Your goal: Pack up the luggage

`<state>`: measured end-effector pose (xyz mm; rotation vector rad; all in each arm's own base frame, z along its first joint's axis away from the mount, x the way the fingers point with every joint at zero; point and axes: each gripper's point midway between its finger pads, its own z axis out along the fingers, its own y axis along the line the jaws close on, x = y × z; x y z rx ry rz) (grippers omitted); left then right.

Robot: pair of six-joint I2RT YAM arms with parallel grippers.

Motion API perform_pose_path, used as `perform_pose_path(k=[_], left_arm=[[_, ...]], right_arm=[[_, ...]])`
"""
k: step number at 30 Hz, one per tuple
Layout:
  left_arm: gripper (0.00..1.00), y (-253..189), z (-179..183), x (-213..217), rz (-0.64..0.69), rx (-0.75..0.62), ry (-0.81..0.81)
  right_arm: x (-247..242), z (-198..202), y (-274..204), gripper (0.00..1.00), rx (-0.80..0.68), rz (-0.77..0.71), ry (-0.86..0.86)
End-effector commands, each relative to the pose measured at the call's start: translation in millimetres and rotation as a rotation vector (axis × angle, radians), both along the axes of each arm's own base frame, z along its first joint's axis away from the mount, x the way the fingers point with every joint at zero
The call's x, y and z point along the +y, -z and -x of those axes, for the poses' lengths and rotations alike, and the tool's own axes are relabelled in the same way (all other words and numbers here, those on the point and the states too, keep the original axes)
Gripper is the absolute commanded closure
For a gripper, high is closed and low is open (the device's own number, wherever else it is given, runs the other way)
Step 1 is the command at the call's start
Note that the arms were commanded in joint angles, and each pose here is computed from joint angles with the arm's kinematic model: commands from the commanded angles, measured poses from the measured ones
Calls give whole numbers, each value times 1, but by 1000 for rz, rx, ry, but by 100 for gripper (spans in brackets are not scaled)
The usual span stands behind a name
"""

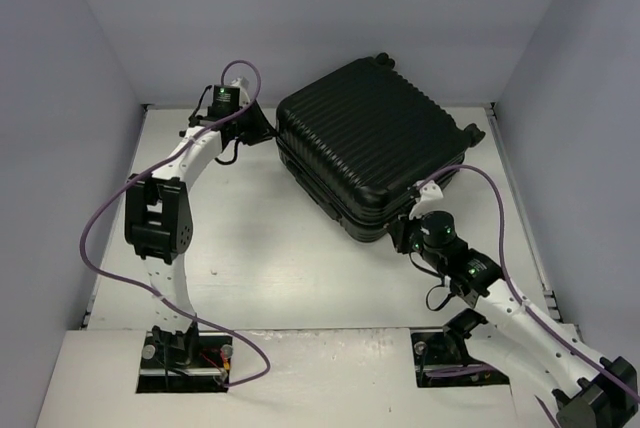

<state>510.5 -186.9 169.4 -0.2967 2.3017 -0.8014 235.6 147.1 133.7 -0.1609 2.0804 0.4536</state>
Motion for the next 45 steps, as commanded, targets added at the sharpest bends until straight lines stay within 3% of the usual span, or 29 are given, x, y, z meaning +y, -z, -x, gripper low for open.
perform_pose_path(k=[1, 12, 20, 28, 36, 45], left_arm=[[81, -61, -8, -24, 64, -181, 67], [81, -27, 34, -74, 55, -136, 172], [82, -15, 79, -111, 73, -119, 241], [82, 24, 114, -87, -5, 23, 127], [82, 53, 118, -81, 17, 143, 17], [82, 40, 106, -96, 166, 81, -10]], right_arm=[[34, 9, -19, 100, -18, -121, -116], [89, 34, -11, 100, -38, -112, -294], [113, 3, -35, 100, -167, -74, -256], [107, 5, -43, 100, -193, -99, -233], [101, 11, -38, 100, -188, -108, -227], [101, 13, -36, 100, -184, -102, -239]])
